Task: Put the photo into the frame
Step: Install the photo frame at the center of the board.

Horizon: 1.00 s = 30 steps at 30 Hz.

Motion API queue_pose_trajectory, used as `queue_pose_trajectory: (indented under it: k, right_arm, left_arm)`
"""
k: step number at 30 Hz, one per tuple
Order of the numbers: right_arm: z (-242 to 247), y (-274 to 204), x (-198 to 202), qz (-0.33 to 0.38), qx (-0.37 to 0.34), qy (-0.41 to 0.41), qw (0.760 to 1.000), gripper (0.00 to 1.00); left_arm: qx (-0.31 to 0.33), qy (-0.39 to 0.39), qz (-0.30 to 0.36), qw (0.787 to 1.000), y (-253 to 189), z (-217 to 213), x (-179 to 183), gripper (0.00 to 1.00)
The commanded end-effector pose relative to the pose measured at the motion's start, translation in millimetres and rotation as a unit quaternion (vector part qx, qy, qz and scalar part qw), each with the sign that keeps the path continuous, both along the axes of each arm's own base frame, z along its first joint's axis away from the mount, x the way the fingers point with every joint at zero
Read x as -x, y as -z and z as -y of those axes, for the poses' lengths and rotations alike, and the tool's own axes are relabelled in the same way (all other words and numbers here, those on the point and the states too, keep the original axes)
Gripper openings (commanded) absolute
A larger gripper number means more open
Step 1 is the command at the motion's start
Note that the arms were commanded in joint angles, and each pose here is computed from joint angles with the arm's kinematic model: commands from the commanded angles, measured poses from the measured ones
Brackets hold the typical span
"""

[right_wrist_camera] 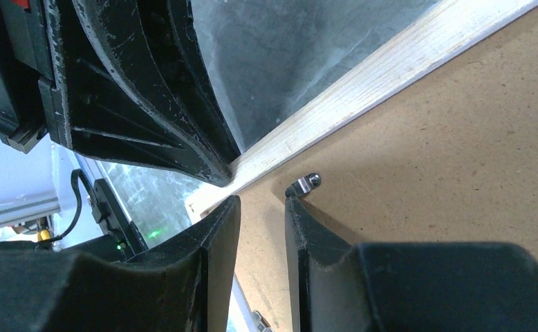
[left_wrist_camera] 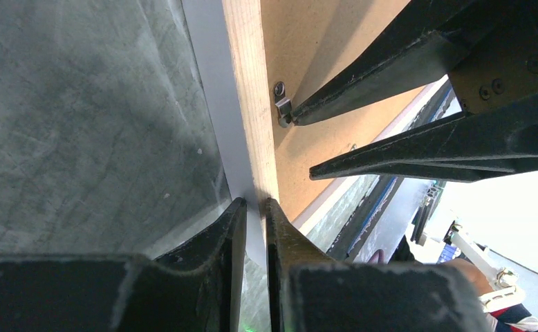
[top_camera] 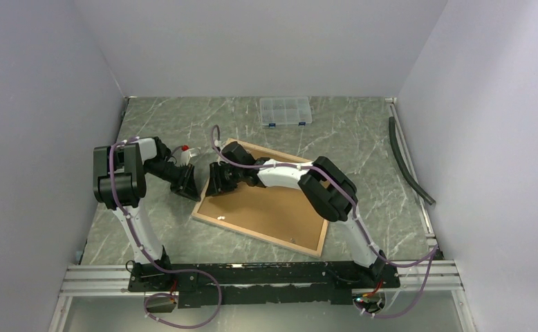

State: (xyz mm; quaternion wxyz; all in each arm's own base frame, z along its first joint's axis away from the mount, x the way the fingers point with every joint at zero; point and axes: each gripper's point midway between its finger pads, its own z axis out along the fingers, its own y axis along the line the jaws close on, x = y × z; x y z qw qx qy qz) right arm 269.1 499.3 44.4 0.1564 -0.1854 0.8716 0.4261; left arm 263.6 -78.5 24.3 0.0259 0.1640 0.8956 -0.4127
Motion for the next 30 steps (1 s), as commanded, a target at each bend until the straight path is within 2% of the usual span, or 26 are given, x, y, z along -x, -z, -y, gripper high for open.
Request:
queue_pose_trajectory:
  k: [1, 16, 25, 30]
  right_arm:
    - [-7.3, 0.4, -3.1, 0.001, -0.003, 0.001, 1.0, 0.34]
    - [-19.8, -4.3, -9.7, 0.012, -0.024, -0.009, 1.0, 0.33]
    - [7.3, -40.8, -23.5, 0.03, -0.059, 0.0, 0.998, 0.35]
    - [24.7, -29.7, -15.1, 0.015, -0.038, 0.002, 0.999, 0.36]
  left_arm:
    - [0.019, 0.005, 0.024, 1.0, -0.1, 6.0, -9.7, 0.19]
    - [0.023, 0.008, 0.027, 0.999, -1.2, 6.4, -10.4, 0.18]
    - [0.017, 0.012, 0.034, 0.999, -1.4, 4.4, -11.2, 0.16]
    - [0.017, 0.012, 0.036, 0.999, -2.1, 3.5, -11.5, 0.16]
